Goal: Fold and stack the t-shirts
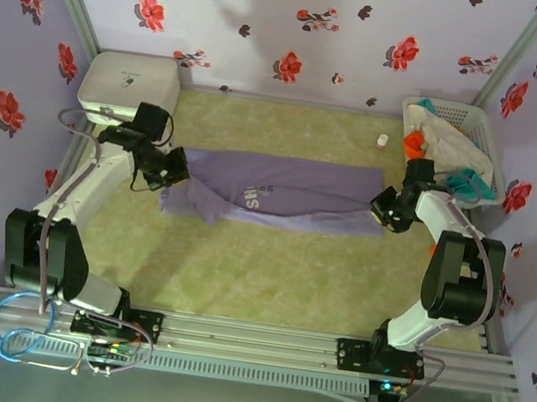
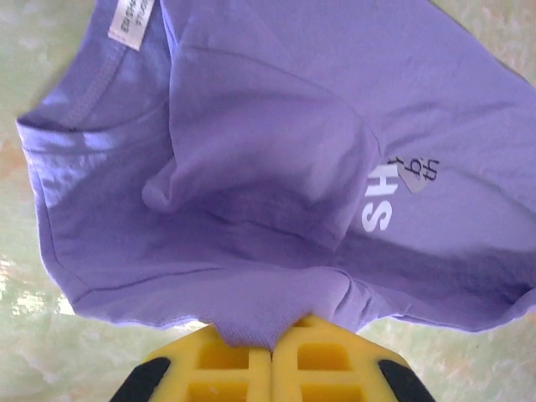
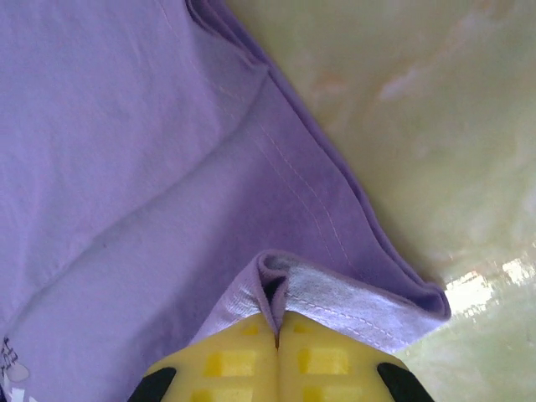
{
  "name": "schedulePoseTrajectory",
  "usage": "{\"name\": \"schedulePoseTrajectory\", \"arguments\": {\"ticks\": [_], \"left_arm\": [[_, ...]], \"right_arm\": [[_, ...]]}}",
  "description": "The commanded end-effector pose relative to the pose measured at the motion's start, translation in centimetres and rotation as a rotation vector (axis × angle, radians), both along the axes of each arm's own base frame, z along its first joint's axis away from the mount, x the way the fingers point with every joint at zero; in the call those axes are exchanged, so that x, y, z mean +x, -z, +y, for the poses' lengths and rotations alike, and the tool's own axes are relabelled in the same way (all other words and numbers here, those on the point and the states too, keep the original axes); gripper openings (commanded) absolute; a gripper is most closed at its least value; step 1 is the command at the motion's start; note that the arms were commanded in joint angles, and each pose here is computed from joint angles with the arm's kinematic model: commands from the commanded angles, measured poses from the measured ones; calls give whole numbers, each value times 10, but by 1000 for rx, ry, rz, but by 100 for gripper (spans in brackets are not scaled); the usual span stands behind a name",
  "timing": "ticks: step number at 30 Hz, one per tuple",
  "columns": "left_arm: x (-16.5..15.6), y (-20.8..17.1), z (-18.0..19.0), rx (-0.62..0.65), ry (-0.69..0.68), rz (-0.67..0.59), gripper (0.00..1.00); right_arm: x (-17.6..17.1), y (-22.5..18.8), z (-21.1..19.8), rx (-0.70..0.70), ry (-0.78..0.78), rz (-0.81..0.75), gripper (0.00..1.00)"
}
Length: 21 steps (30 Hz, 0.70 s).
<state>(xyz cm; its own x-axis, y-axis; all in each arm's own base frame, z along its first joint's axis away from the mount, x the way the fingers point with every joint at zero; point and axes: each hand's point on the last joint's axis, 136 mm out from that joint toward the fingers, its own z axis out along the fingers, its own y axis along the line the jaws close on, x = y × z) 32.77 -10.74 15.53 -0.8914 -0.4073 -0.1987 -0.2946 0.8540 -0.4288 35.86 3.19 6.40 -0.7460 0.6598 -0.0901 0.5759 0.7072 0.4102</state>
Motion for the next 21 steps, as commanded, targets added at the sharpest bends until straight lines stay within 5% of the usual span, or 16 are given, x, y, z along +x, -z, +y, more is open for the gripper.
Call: {"name": "schedulePoseTrajectory", "arguments": {"ticks": [1, 21], "left_arm": [[18, -3, -2, 6, 49, -16, 0], [54, 2, 10, 29, 61, 1, 0]], "right_arm": [[17, -3, -1, 30, 20, -15, 0], [45, -2, -7, 62, 44, -37, 0]]}}
